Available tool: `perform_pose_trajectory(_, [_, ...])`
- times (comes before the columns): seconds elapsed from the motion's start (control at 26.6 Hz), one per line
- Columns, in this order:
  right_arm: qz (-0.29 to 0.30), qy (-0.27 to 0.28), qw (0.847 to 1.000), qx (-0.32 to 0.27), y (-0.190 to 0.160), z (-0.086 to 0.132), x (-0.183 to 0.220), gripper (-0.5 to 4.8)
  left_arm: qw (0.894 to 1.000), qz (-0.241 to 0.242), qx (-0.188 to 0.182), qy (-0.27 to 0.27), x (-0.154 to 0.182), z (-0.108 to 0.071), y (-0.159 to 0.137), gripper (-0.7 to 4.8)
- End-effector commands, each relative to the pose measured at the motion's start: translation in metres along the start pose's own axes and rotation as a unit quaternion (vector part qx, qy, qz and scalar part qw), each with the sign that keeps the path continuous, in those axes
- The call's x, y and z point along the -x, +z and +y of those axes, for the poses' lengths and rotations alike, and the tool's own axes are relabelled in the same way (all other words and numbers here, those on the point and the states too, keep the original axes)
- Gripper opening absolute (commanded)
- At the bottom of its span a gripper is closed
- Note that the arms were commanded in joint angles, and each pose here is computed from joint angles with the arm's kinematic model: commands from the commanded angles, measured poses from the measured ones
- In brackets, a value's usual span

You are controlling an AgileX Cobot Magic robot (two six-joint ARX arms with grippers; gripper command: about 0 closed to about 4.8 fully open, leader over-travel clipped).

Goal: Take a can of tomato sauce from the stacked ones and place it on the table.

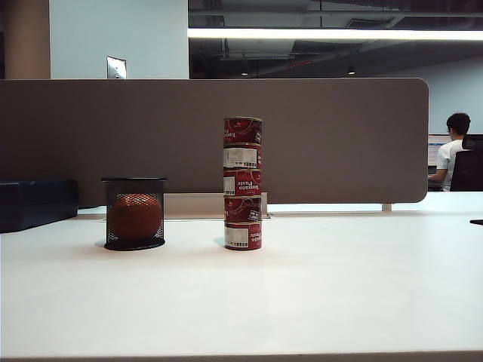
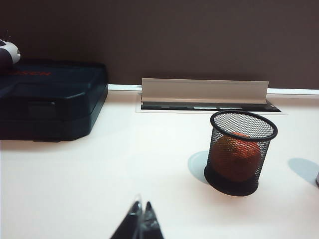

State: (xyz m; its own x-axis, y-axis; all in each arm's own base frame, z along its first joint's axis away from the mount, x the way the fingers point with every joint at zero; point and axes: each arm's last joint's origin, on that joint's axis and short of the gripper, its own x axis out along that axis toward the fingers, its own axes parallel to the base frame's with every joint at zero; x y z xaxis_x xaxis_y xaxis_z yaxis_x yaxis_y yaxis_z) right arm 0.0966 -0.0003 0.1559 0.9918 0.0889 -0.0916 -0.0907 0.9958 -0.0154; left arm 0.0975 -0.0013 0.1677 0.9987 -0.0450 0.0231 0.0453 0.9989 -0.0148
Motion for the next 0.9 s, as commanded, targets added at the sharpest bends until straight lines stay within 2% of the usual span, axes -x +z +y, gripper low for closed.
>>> perform_pose_trajectory(0.04, [-0.017,0.002,1.0,0.001,0.004,0.0,0.0,-0.06,1.0,-0.01,-0.003,-0.002,0.0,0.0,0.003,-0.06])
perform_pose_trajectory(0.3, [-0.056,0.029,0.998,-0.009,0.019,0.002,0.003,-0.06,0.998,-0.021,-0.004,-0.058,0.0,-0.003,0.005,-0.06])
perform_pose_trajectory(0.45, [-0.095,0.029,0.995,-0.002,0.045,0.002,0.013,-0.06,0.994,-0.021,-0.005,-0.109,0.001,-0.006,0.005,-0.06])
perform_pose_trajectory(0.79, [-0.139,0.062,0.988,-0.03,0.08,0.005,0.028,-0.05,0.987,-0.02,-0.006,-0.158,0.002,-0.009,0.005,-0.06])
perform_pose_trajectory(0.9, [-0.139,0.075,0.987,-0.028,0.096,0.006,0.033,-0.05,0.987,-0.02,-0.006,-0.158,0.002,-0.009,0.005,-0.06])
